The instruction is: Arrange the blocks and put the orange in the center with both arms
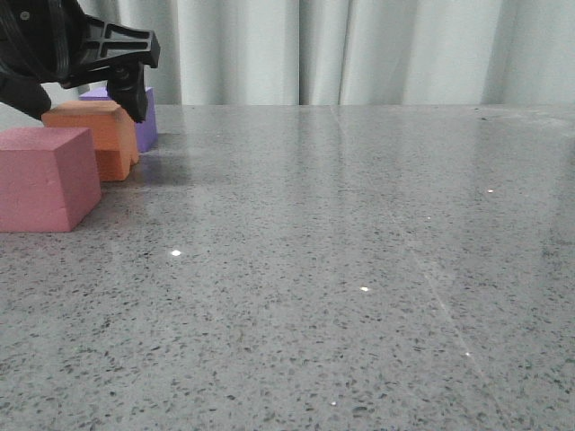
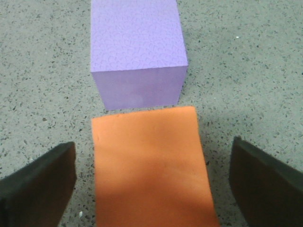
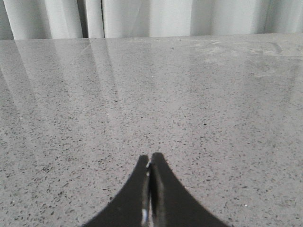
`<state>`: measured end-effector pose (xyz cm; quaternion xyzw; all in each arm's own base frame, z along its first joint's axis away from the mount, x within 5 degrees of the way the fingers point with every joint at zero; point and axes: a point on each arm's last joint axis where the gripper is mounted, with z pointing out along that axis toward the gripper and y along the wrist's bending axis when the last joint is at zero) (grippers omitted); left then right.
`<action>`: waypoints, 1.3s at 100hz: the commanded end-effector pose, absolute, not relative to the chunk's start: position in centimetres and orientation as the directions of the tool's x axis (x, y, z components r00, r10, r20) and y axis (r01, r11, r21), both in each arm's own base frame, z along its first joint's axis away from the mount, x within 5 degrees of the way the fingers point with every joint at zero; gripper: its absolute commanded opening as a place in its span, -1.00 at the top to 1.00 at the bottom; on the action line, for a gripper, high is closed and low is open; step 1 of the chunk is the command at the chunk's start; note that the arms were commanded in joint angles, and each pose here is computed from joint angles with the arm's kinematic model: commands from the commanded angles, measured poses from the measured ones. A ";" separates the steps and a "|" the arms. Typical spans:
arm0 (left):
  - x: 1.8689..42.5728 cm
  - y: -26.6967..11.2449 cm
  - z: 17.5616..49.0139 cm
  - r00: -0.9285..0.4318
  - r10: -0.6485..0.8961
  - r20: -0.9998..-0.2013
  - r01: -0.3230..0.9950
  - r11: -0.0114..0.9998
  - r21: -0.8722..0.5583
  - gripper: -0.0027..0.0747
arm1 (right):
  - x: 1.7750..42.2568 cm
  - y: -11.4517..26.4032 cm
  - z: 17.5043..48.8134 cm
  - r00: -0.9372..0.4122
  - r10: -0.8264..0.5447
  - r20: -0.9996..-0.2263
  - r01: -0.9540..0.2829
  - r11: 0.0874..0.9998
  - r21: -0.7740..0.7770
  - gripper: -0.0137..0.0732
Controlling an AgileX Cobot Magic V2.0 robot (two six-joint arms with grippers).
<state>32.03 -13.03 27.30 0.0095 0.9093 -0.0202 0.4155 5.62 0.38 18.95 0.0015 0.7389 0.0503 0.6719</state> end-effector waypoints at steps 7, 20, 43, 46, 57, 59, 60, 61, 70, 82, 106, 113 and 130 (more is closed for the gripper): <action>31.9 -13.2 29.6 -0.586 -0.009 -0.810 0.071 0.996 -0.063 -0.78 | 5.5 0.4 20.2 0.010 0.067 -0.998 -0.071 0.995 0.066 0.96; 31.3 -12.9 31.0 -0.556 -0.024 -0.831 0.074 0.994 -0.078 -0.78 | 5.5 0.4 20.2 0.010 0.067 -0.998 -0.071 0.995 0.066 0.96; 27.8 -10.9 36.3 -0.436 -0.068 -0.898 0.078 0.990 -0.113 -0.78 | 5.5 0.4 20.2 0.010 0.067 -0.998 -0.071 0.995 0.066 0.96; 27.3 -10.6 37.0 -0.416 -0.072 -0.907 0.081 0.990 -0.116 -0.78 | 5.5 0.4 20.2 0.010 0.067 -0.998 -0.071 0.995 0.066 0.96; 24.6 -9.2 38.8 -0.344 -0.059 -0.937 0.096 0.991 -0.097 -0.78 | 5.5 0.4 20.2 0.010 0.067 -0.998 -0.071 0.995 0.066 0.96; 24.3 -9.0 38.8 -0.336 -0.051 -0.940 0.097 0.991 -0.088 -0.77 | 5.5 0.4 20.2 0.010 0.067 -0.998 -0.071 0.995 0.066 0.96; 23.9 -8.8 39.1 -0.325 -0.049 -0.945 0.098 0.991 -0.086 -0.77 | 5.5 0.4 20.2 0.010 0.067 -0.998 -0.071 0.995 0.066 0.96; 23.7 -8.7 39.0 -0.324 -0.046 -0.945 0.098 0.992 -0.082 -0.76 | 5.5 0.4 20.2 0.010 0.067 -0.998 -0.071 0.995 0.066 0.96; 21.4 -7.4 39.4 -0.274 -0.026 -0.961 0.101 0.993 -0.056 -0.65 | 5.5 0.4 20.2 0.010 0.067 -0.998 -0.071 0.995 0.066 0.96; 18.1 -5.6 38.9 -0.230 -0.014 -0.973 0.101 0.994 -0.038 -0.33 | 5.5 0.4 20.2 0.010 0.067 -0.998 -0.071 0.995 0.066 0.96; 12.8 -2.8 36.4 -0.184 -0.035 -0.982 0.085 0.995 -0.051 0.60 | 5.5 0.4 20.2 0.010 0.067 -0.998 -0.071 0.995 0.066 0.96; 11.5 -2.1 35.5 -0.172 -0.042 -0.984 0.083 0.995 -0.057 0.88 | 5.5 0.4 20.2 0.010 0.067 -0.998 -0.071 0.995 0.066 0.96; 9.6 -1.1 33.7 -0.155 -0.048 -0.987 0.076 0.995 -0.060 0.98 | 5.5 0.4 20.2 0.010 0.067 -0.998 -0.071 0.995 0.066 0.96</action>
